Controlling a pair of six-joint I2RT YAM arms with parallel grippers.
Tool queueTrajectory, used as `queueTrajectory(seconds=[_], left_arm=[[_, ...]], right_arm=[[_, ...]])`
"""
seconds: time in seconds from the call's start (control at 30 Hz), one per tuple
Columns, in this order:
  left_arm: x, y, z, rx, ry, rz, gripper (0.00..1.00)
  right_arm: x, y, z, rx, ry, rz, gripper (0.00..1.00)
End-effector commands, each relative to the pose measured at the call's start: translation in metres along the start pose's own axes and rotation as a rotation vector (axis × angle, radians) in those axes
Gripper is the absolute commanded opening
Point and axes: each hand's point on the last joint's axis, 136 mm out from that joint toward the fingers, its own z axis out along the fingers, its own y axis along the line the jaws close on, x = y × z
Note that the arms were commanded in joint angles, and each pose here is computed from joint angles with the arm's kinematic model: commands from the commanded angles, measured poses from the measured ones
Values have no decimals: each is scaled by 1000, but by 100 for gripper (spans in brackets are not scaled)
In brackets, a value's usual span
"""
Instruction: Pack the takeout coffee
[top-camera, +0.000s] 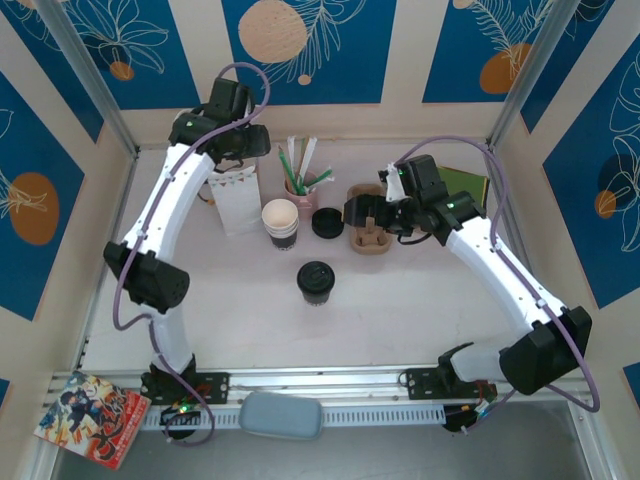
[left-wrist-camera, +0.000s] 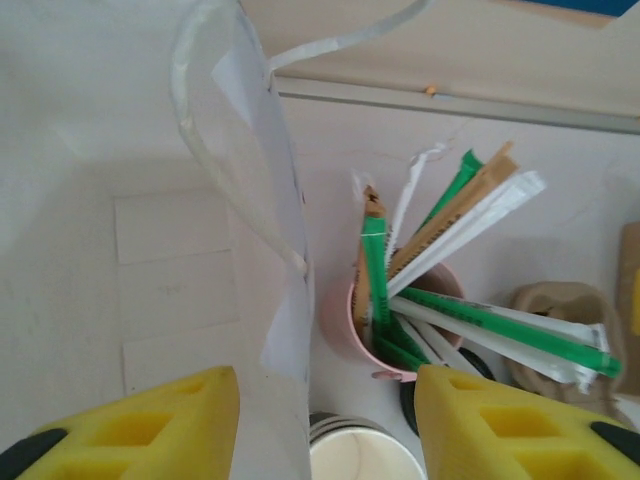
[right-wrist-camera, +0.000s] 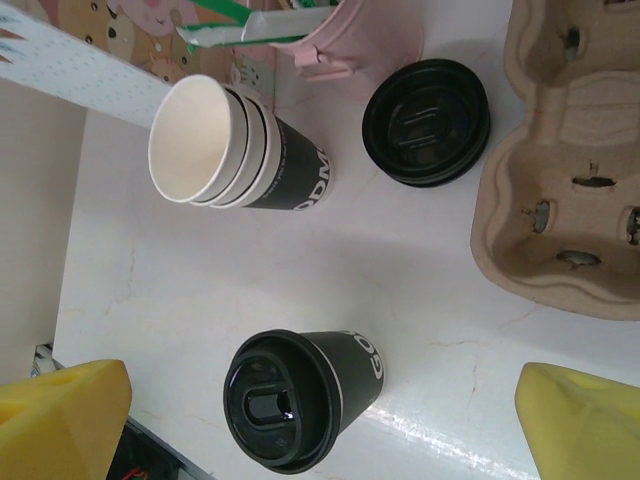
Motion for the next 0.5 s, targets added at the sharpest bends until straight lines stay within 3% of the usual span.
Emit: queueTrajectory(seconds=[0.0,0.27,0.33,0.4,0.47], left_arm=[[3,13,10,-84,29,38,48],[1,12,36,-135,44,85,43],[-1,15,37,-158,41,96,36],[-2,19,36,-178,35,110,22],[-2,22,32,-193,34,118,17]], right_arm=[[5,0,-4,-35,15,-10,99],[-1,-10,-3,-41,6,10,99],[-3,-12,-3,-47,2,14,99],[-5,-14,-2,-56,1,20,99],[-6,-14,-1,-64,5,24,99]])
